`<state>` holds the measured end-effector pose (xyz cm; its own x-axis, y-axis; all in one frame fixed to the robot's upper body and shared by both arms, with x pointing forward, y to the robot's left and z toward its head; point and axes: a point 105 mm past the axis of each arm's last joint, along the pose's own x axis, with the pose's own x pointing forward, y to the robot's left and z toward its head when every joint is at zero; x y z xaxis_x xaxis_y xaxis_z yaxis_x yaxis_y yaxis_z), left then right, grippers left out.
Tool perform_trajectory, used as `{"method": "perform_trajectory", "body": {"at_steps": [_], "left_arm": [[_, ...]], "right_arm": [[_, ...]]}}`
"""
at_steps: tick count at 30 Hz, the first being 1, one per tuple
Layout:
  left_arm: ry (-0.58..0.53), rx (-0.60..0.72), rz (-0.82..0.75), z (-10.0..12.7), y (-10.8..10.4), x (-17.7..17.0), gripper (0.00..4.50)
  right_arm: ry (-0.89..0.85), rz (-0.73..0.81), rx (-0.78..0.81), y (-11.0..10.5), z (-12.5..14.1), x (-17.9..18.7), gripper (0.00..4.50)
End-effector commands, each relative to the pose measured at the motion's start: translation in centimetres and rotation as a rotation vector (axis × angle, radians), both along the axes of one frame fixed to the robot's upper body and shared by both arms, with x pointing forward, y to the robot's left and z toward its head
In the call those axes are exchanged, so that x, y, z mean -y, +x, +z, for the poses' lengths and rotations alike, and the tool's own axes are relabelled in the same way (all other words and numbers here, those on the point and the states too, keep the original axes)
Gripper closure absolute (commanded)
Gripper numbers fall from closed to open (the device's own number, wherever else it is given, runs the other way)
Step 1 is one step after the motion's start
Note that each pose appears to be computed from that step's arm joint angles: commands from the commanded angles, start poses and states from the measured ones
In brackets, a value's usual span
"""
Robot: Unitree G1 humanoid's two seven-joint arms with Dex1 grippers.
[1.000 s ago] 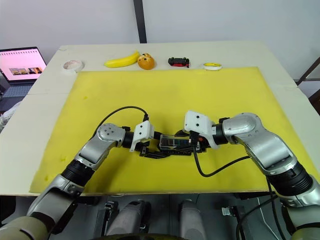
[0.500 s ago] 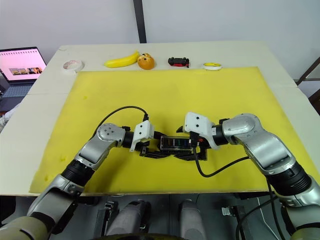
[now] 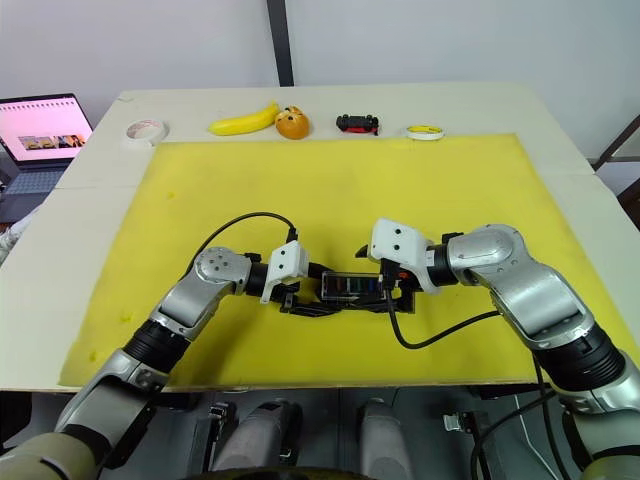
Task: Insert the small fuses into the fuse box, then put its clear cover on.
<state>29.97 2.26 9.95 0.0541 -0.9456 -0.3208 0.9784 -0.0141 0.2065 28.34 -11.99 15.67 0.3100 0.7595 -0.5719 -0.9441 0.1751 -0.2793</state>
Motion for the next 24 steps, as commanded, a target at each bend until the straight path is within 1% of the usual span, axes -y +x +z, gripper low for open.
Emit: {"method": "perform_trajectory", "body": {"at_steps": [1, 19, 21, 24], "left_arm": [[-0.026, 0.031, -0.007, 1.0, -0.1, 0.3, 1.94], [-0.030, 0.031, -0.013, 1.0, -0.2, 0.5, 1.94], [-0.030, 0.031, -0.014, 1.0, -0.2, 0.6, 1.94], [-0.030, 0.032, -0.012, 1.0, -0.1, 0.6, 1.94]], "right_arm": [[0.012, 0.008, 0.066, 0.1, 1.5, -0.1, 0.04], [0.017, -0.012, 0.081, 0.6, 2.1, 0.2, 0.04], [0.045, 0.004, 0.052, 0.1, 2.4, 0.0, 0.04], [0.121, 0.060, 0.014, -1.4, 3.6, -0.8, 0.04]]}}
